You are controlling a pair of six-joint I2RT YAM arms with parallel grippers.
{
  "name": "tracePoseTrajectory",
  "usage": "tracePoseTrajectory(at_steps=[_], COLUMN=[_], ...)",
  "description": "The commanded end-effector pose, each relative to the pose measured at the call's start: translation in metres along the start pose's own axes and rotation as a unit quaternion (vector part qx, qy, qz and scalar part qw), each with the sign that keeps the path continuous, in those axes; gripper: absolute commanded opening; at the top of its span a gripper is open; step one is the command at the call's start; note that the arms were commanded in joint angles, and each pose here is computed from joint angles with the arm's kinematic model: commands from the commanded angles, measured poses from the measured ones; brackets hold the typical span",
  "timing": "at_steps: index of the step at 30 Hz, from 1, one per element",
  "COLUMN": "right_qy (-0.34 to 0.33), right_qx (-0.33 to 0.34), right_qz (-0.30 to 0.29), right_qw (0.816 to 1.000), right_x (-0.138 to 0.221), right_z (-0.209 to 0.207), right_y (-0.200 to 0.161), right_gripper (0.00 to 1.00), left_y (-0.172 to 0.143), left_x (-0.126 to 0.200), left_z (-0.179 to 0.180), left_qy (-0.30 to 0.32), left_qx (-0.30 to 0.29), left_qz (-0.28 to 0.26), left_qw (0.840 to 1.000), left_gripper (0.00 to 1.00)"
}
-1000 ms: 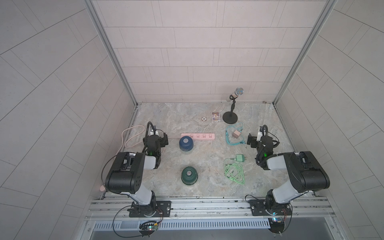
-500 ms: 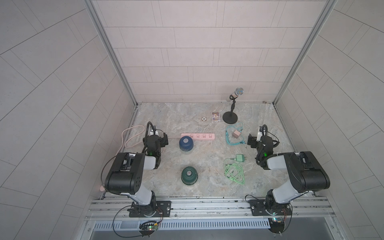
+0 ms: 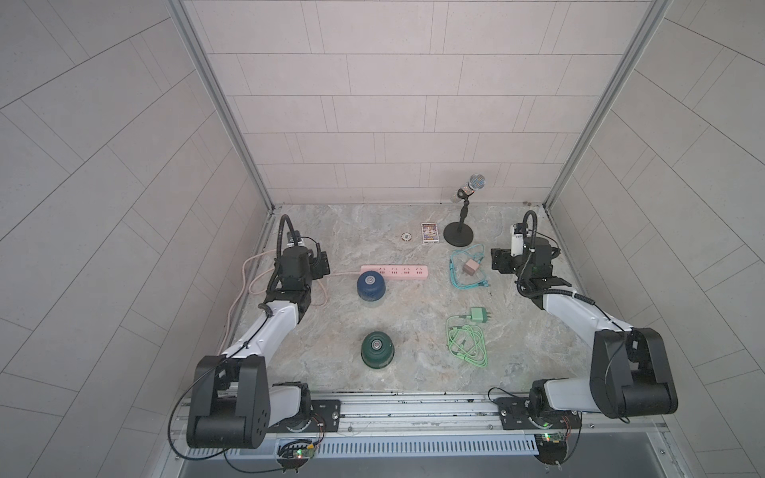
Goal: Charge the cordless meat grinders
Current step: Pick up the plug from the center of the board.
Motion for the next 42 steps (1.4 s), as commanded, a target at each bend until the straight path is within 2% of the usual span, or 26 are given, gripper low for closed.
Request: tracePoseTrajectory(at_steps=[1,5,9,16,24,38,42], right_qy=[0.013,0.005,-0.026,-0.146,-0.222,-0.208,-0.213], right_qx=[-0.025,-0.071,-0.108,-0.090,-0.128,-0.170,-0.168], right_qz=[0.097,0.148,0.174,0.230,0.216,0.226,0.230], right_qw=[0.995,0.986,0.978,0.958,0.942,0.936,0.934], right_x=[-0.001,-0.011,-0.024,-0.048,-0.061,-0.095,-0.102], right_z=[0.013,0.027,0.043,0.065,0.055,0.065,0.063], right_y=[-0.019,-0.019,-0.025,-0.048,-0.065,-0.074,-0.078], right_gripper=[0.86,0.86,0.85,0.83,0.82,0.81,0.75], left_y=[-0.003,0.007,0.009,0.008,0.008,0.008,0.008], left_x=[0.009,0.017,0.021,0.027,0.033,0.035,0.034], left_z=[-0.013,-0.024,-0.028,-0.035,-0.035,-0.037,-0.037], left_qy=[-0.054,-0.075,-0.089,-0.105,-0.110,-0.121,-0.119], left_qx=[0.036,0.033,0.036,0.036,0.035,0.034,0.033], left_qz=[0.040,0.027,0.029,0.030,0.027,0.026,0.026], left_qw=[0.997,0.996,0.995,0.993,0.993,0.992,0.992], left_gripper=[1.00,1.00,1.00,1.00,1.00,1.00,1.00])
Point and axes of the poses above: each gripper's point midway between its finger pads, its own x axis back along the fingers, its own z axis along the line the jaws close on, y = z × x, the point moved 6 cm from there along x, back along the fingers, and after that the axes turned 14 degrees about -x, right-handed, at the moved point
